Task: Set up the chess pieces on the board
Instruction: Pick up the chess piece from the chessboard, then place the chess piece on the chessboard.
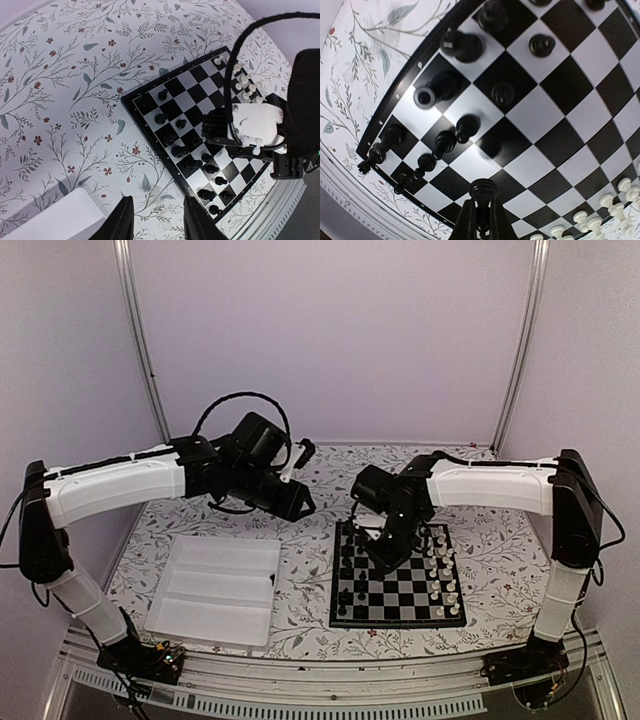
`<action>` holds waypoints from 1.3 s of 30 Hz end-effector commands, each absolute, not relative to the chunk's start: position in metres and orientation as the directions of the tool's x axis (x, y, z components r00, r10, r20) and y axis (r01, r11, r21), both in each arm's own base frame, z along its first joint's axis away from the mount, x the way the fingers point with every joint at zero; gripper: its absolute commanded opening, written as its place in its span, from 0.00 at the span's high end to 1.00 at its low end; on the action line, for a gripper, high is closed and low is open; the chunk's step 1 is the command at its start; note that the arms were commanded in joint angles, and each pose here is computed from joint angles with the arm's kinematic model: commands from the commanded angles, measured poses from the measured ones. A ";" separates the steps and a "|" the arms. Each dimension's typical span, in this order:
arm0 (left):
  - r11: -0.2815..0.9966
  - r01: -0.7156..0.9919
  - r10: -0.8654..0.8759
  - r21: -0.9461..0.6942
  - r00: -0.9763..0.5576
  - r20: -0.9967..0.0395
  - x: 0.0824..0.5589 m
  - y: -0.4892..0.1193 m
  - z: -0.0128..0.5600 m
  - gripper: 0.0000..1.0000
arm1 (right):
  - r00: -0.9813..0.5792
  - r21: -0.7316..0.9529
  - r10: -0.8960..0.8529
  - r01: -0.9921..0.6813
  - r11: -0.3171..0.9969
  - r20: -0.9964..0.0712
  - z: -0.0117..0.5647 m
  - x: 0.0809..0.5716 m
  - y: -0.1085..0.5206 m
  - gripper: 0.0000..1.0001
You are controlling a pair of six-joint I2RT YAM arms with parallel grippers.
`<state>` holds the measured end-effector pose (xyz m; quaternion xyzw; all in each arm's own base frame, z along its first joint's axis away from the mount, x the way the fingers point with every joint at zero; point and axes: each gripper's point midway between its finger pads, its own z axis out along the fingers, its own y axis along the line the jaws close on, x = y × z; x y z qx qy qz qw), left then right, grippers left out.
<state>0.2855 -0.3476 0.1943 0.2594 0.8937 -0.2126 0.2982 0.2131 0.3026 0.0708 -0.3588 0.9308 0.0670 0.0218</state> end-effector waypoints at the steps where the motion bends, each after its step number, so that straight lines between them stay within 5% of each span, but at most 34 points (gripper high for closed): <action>1: 0.785 0.576 0.304 -0.228 -0.680 -0.668 0.288 -0.332 0.208 0.63 | -0.710 -0.005 -0.695 -0.699 0.715 -0.114 0.078 0.242 0.307 1.00; 14: 0.803 0.549 0.279 -0.234 -0.692 -0.666 0.282 -0.312 0.212 0.63 | -0.750 -0.038 -0.635 -0.640 0.767 -0.187 0.095 0.308 0.318 1.00; 39: 0.809 0.530 0.265 -0.254 -0.714 -0.648 0.274 -0.303 0.210 0.64 | -0.738 -0.017 -0.643 -0.654 0.756 -0.203 0.066 0.344 0.338 1.00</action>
